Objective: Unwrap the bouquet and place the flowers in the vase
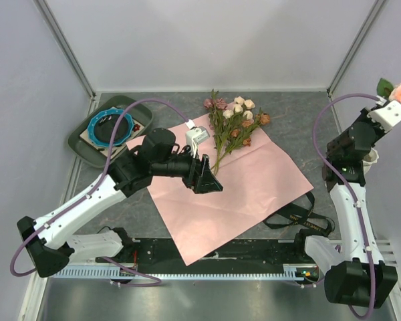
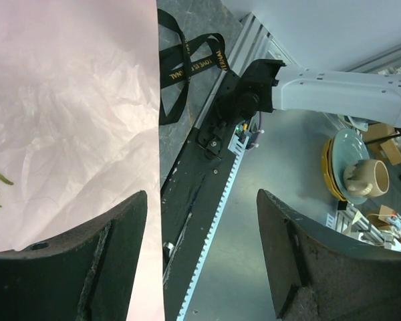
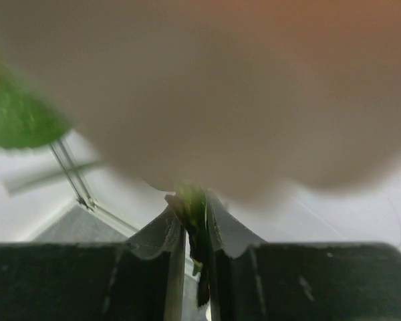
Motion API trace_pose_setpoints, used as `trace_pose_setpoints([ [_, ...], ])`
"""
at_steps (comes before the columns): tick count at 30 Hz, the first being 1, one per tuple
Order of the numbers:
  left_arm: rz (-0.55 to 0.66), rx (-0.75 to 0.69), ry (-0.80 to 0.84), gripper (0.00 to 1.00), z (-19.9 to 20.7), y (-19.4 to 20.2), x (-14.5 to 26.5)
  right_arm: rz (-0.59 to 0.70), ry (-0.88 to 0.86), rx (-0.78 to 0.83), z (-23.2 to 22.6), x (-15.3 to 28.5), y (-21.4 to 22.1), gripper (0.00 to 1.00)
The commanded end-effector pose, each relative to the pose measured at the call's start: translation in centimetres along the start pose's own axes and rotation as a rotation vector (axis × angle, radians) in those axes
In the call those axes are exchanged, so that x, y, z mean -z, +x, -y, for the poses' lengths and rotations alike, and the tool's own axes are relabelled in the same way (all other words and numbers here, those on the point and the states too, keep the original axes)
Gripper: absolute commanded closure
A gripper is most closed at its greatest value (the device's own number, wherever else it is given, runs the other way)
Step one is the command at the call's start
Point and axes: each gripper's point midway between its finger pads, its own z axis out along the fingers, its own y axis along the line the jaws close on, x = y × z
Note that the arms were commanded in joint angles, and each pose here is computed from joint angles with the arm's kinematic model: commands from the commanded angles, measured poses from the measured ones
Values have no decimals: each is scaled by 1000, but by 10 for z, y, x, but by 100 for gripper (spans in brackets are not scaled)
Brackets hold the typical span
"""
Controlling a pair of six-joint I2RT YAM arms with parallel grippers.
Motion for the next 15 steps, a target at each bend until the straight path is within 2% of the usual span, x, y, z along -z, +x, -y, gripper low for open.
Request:
trace_pose_setpoints([
  [1,52,-73,-26,26,2,-14,11,-58,11,-37,4,7,23,72],
  [2,52,-75,-31,26,1,-13,12,-89,30,-31,7,8,32,67],
  [3,55,-76,-34,26,0,-13,12,-103,30,-25,7,10,36,54],
  [4,46,-71,-40,26,-4,-9,9,-120,29,-13,8,11,39,45],
  [5,47,-68,-42,26,-7,-9,9,-152,29,-1,10,14,44,22],
  [6,42,-63,-39,26,-8,-7,7,-164,39,1,13,16,46,10],
  [8,38,-49,-37,26,-14,-6,5,-204,76,21,23,20,48,2],
  [15,52,51,-21,26,-39,-8,-1,-353,71,92,28,31,33,2],
])
